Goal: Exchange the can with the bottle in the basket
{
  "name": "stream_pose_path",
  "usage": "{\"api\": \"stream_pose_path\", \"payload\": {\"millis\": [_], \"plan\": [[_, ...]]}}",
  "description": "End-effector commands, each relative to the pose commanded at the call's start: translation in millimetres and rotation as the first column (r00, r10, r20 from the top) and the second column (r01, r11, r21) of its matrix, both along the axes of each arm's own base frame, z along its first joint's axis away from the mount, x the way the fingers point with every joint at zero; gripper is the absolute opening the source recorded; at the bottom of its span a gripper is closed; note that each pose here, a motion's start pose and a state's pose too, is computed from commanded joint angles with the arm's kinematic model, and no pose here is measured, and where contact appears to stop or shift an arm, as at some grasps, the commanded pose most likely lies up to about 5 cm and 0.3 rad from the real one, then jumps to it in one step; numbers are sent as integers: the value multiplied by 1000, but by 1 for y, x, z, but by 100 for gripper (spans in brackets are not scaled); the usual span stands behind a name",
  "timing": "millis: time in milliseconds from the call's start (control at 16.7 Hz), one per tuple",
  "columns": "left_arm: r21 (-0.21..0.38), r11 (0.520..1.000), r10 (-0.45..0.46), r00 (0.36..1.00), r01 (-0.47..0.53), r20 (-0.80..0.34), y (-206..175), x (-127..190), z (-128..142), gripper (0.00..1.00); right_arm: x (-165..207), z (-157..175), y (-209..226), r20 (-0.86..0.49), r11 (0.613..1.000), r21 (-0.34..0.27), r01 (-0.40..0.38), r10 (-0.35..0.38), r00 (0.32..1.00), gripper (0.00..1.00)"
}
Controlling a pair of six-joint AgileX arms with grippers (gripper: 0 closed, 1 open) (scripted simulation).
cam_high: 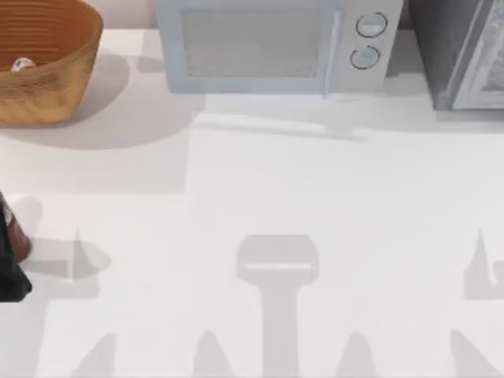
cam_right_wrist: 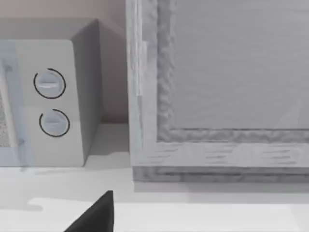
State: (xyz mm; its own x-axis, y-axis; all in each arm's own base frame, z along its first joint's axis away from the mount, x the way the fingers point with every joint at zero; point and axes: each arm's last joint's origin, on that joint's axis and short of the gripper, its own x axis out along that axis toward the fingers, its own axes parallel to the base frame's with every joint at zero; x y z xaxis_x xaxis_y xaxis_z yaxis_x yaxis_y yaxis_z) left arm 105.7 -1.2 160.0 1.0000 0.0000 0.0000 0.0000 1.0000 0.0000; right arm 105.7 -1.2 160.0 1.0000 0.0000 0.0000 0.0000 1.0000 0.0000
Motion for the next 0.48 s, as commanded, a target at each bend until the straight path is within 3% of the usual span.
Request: {"api": "stream_pose_path", "payload": {"millis": [300,480], "plan": [[0,1000,11,999,-11,-44,1,1,6,100,0,0,0,0,1000,0,0,0,1000,100],[2,1000,23,992,-23,-128,3,5,28,100,0,0,0,0,1000,0,0,0,1000,100]]}}
